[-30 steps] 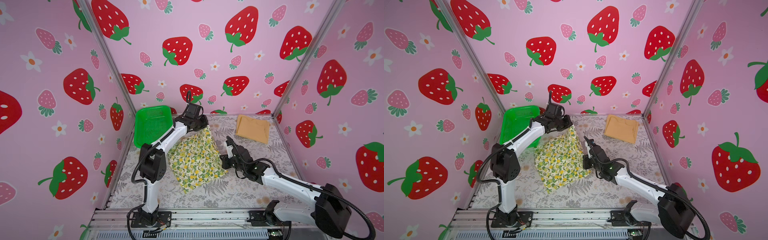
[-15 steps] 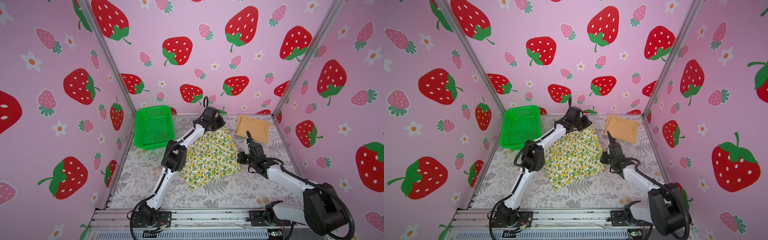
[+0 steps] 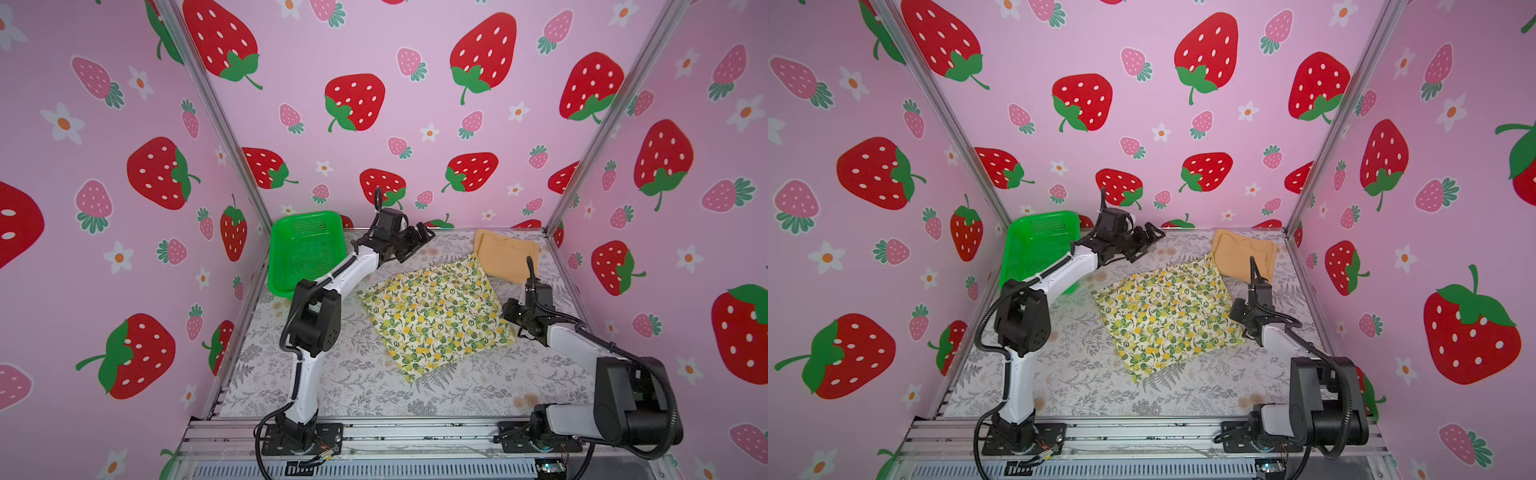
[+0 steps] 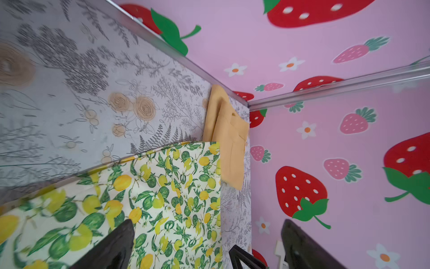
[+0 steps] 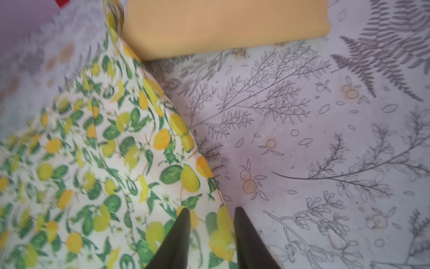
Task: Fold and stack skirts
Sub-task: Turn over the skirt at the center of the table, then rotate the skirt at the center of the table.
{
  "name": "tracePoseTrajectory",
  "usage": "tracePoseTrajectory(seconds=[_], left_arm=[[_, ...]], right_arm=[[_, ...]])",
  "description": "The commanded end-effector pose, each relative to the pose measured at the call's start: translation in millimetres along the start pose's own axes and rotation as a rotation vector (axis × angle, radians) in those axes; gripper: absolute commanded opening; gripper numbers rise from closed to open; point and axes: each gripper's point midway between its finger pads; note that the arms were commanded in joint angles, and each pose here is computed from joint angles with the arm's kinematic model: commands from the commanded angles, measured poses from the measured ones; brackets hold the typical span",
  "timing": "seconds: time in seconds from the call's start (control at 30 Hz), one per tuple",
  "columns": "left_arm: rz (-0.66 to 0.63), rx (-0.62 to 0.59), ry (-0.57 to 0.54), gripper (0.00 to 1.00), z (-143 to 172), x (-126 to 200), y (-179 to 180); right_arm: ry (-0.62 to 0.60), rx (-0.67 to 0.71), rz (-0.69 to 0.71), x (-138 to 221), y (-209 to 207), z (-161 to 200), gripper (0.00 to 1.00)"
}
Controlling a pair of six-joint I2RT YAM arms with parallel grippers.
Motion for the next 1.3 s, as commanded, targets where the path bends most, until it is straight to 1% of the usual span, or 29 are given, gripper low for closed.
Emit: tracePoseTrajectory(seconds=[0.0,0.1,0.17,0.23,0.3,0.5,0.67,0.8,0.9,0.97,1.1,1.27], left_arm=[[-0.04,-0.064,-0.045,0.99,-0.8,38.2,6.9],[-0.094,-0.066,-0.032,0.99,19.9,57.8,28.1],[-0.141,-0.07,-0.032,0.99,33.1,69.4,43.5],[-0.212,-0.058,-0.044,0.99,44.4,80.8,65.7],[-0.27,-0.036,-0.055,0.99,53.1,91.6,87.5],[-0.355,0.077,-0.034,0.99,73.5,106.9,145.6],[-0.399,0.151,-0.033,0.99,85.9,112.4,180.6],[-0.414,0.171,-0.035,1.0,89.9,117.0,194.1],[-0.403,0.174,-0.049,1.0,90.3,122.3,195.1],[-0.406,0.169,-0.057,0.99,89.4,126.9,195.9],[-0.407,0.166,-0.062,1.0,87.4,132.5,196.4],[-0.396,0.169,-0.069,1.0,86.0,135.9,195.9]], right_arm=[[-0.107,0.043,0.019,17.1,5.1,-36.6,0.69],[-0.107,0.068,-0.097,24.6,34.1,-38.3,1.0],[-0.091,0.125,-0.145,28.4,60.4,-29.1,1.0],[-0.084,0.202,-0.164,34.0,87.9,-15.7,1.0],[-0.084,0.266,-0.217,42.1,118.0,1.0,1.0],[-0.04,0.382,-0.343,54.9,176.9,54.6,1.0],[-0.004,0.538,-0.407,62.9,224.5,110.9,1.0],[0.035,0.666,-0.431,64.0,250.1,156.9,1.0],[0.055,0.764,-0.442,68.5,264.9,191.4,1.0],[0.061,0.833,-0.45,73.6,273.3,215.3,0.98],[0.087,0.909,-0.453,79.4,281.6,249.2,0.92],[0.122,0.95,-0.433,77.9,279.5,277.1,0.78]])
Point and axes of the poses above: each gripper's point midway between its finger pads, its own x axis back along the fingers, its own y axis along the line the jaws close on, z = x × y, and after that the axes turned 5 degrees about -x, right-handed
